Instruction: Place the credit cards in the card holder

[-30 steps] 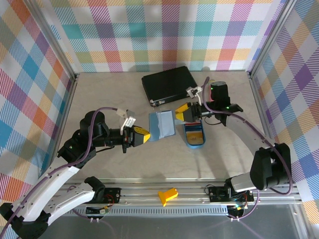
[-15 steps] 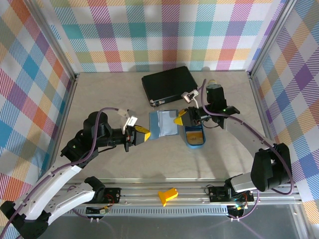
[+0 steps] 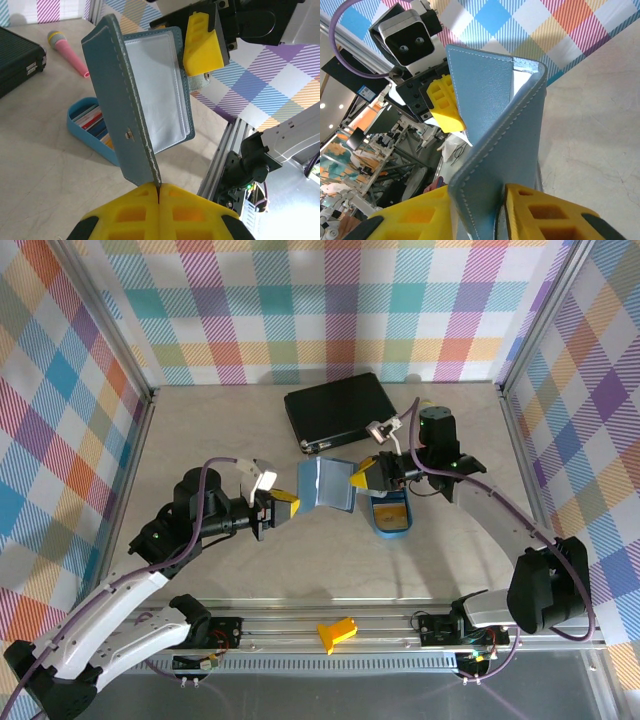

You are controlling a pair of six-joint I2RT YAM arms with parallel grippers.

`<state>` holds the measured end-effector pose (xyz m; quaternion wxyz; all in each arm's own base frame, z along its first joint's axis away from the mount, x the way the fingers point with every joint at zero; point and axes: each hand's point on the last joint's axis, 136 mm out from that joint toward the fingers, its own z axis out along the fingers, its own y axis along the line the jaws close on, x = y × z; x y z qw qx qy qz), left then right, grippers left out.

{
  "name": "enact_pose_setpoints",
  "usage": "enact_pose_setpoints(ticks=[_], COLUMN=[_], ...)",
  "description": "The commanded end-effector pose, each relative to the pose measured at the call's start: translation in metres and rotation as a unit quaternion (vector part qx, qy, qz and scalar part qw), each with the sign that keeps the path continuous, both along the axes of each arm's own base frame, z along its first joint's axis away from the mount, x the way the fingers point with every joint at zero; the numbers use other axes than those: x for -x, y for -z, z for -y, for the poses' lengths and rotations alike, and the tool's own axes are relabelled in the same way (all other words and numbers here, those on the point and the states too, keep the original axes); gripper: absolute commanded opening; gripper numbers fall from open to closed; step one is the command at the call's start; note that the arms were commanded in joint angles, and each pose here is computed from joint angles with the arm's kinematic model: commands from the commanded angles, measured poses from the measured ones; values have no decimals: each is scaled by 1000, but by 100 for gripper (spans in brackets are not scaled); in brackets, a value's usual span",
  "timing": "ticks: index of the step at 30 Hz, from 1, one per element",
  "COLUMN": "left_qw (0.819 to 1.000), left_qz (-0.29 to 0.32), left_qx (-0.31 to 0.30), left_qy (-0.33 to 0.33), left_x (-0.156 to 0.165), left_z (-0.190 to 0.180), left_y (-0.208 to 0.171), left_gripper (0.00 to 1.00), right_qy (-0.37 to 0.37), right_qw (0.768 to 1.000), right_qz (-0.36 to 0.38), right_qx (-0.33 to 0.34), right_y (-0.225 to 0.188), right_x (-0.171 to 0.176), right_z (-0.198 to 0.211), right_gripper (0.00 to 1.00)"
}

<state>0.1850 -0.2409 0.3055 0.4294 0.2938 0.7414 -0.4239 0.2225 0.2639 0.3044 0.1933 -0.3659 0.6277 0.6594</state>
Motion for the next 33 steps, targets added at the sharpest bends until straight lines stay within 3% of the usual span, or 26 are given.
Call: enact_pose_setpoints(ticks=[1,15,21,26,33], left_qw=[999,999,998,998,999], left_qz=[18,-3,10,-1,-15], left_qx=[29,32,55,55,40], left_qy=[5,15,36,41,20], left_x=[2,0,7,7,0], left_z=[3,10,13,15,13], left_y=[-14,-10,-22,-20,-9], left_gripper=[0,0,0,0,0], right_qy=[-4,11,24,18,8], right_qw=[1000,1000,1000,1000,1000], right_qz=[14,13,8,12,21], right_qx=[-7,-1,9,6,-3], right_y=[-5,-4,0,-1,-9], right_x=[6,-1,-4,-3,0], right_z=[-1,-8,-11,-16,-15], right_gripper=[29,16,28,22,26])
